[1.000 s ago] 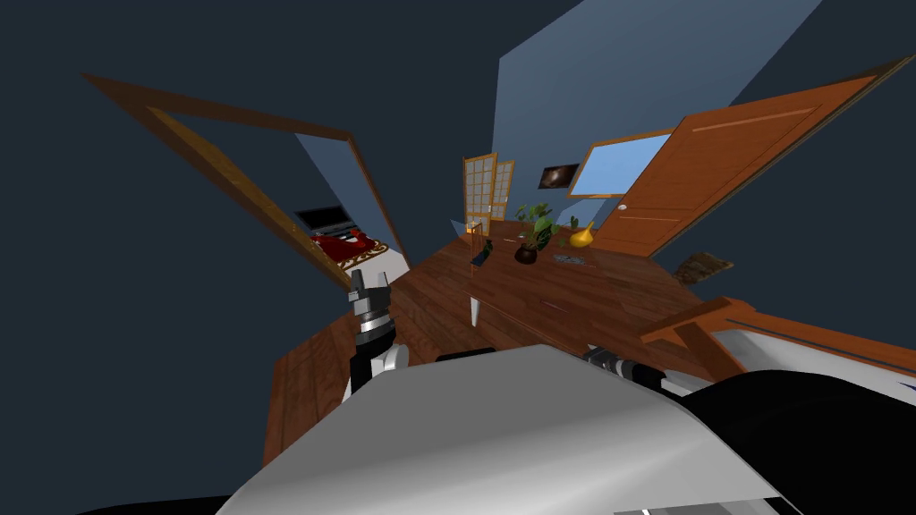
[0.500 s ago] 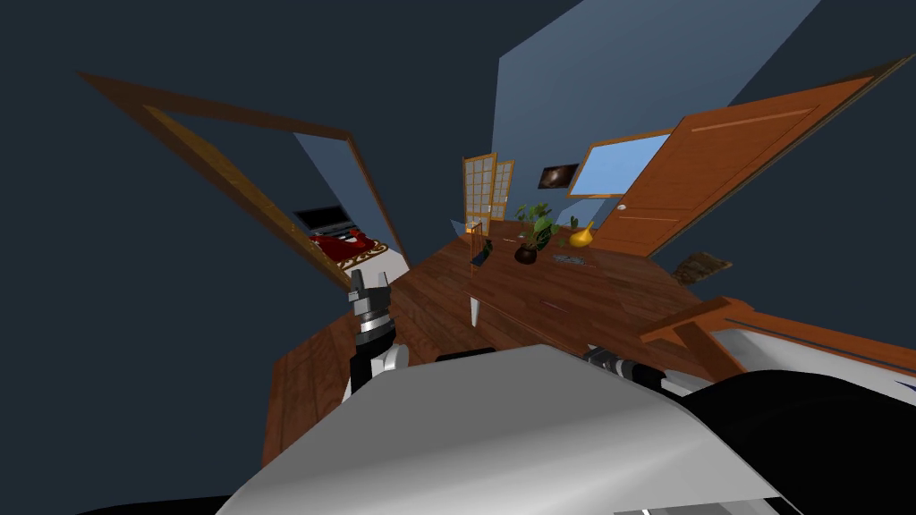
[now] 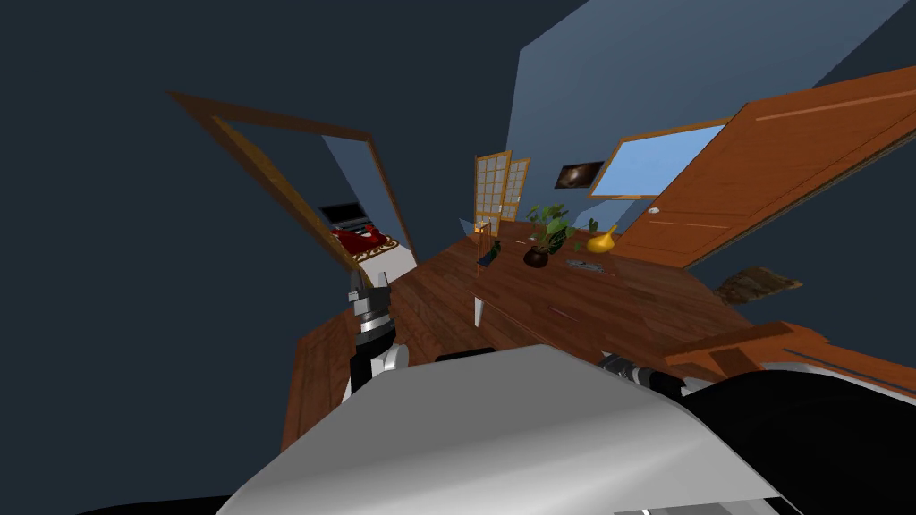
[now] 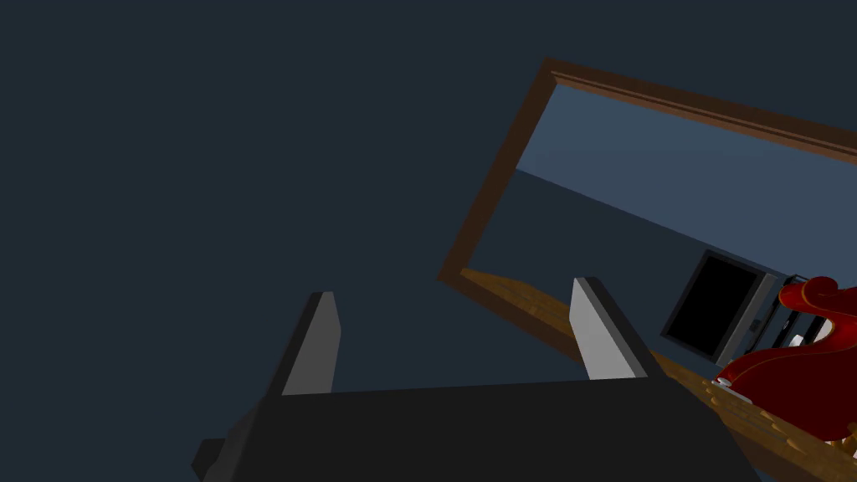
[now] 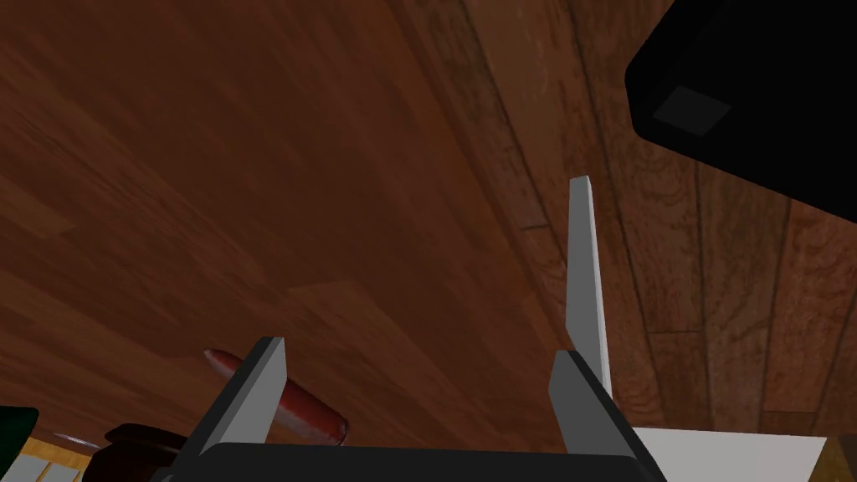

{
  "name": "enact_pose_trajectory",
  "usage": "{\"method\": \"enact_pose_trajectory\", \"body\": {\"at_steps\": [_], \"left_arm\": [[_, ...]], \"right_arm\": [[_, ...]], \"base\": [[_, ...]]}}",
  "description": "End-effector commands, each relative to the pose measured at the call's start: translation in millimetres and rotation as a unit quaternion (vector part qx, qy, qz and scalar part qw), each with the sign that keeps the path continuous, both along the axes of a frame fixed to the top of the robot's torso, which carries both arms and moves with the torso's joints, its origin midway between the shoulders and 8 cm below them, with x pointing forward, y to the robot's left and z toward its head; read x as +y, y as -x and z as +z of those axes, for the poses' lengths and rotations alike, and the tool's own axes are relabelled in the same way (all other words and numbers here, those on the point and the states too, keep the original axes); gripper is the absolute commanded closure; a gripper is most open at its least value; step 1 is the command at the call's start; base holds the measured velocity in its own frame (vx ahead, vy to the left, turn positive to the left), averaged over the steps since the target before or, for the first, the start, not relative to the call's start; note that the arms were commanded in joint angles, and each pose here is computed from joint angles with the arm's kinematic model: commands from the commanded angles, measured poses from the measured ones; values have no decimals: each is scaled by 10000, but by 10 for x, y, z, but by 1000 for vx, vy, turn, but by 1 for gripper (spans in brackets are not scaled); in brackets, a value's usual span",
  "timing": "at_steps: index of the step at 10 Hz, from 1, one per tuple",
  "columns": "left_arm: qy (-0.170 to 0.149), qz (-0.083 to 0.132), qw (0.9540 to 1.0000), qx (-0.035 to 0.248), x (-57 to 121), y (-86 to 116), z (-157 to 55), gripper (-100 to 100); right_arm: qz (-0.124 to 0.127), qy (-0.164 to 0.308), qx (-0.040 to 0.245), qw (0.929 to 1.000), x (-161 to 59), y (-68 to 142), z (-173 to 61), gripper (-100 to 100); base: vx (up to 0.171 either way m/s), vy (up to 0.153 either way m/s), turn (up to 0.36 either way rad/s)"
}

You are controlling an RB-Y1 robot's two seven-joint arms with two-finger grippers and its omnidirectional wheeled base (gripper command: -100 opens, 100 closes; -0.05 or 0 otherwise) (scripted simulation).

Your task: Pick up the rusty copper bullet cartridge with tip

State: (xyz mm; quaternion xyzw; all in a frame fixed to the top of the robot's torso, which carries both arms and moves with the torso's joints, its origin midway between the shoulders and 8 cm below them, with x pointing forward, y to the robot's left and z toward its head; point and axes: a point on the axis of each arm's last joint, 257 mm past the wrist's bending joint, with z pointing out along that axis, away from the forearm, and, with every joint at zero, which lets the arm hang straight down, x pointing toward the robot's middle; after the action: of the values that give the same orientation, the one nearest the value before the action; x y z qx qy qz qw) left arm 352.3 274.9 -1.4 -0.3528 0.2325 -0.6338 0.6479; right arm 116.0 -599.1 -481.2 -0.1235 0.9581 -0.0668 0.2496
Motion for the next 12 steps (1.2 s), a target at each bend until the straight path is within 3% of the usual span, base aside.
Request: {"method": "enact_pose_trajectory", "body": {"at_steps": [1, 8, 12], "left_arm": [[0, 0, 10000, 0, 0, 0, 0, 0], [0, 0, 10000, 0, 0, 0, 0, 0], [0, 0, 10000, 0, 0, 0, 0, 0]], "right_arm": [[68, 173, 197, 9996, -178, 205, 33, -100], [209, 580, 720, 9955, -585, 715, 89, -100], [202, 663, 925, 9933, -680, 928, 94, -100]], "base": [[-20, -45, 212], [-11, -39, 147], [14, -26, 123]]}}
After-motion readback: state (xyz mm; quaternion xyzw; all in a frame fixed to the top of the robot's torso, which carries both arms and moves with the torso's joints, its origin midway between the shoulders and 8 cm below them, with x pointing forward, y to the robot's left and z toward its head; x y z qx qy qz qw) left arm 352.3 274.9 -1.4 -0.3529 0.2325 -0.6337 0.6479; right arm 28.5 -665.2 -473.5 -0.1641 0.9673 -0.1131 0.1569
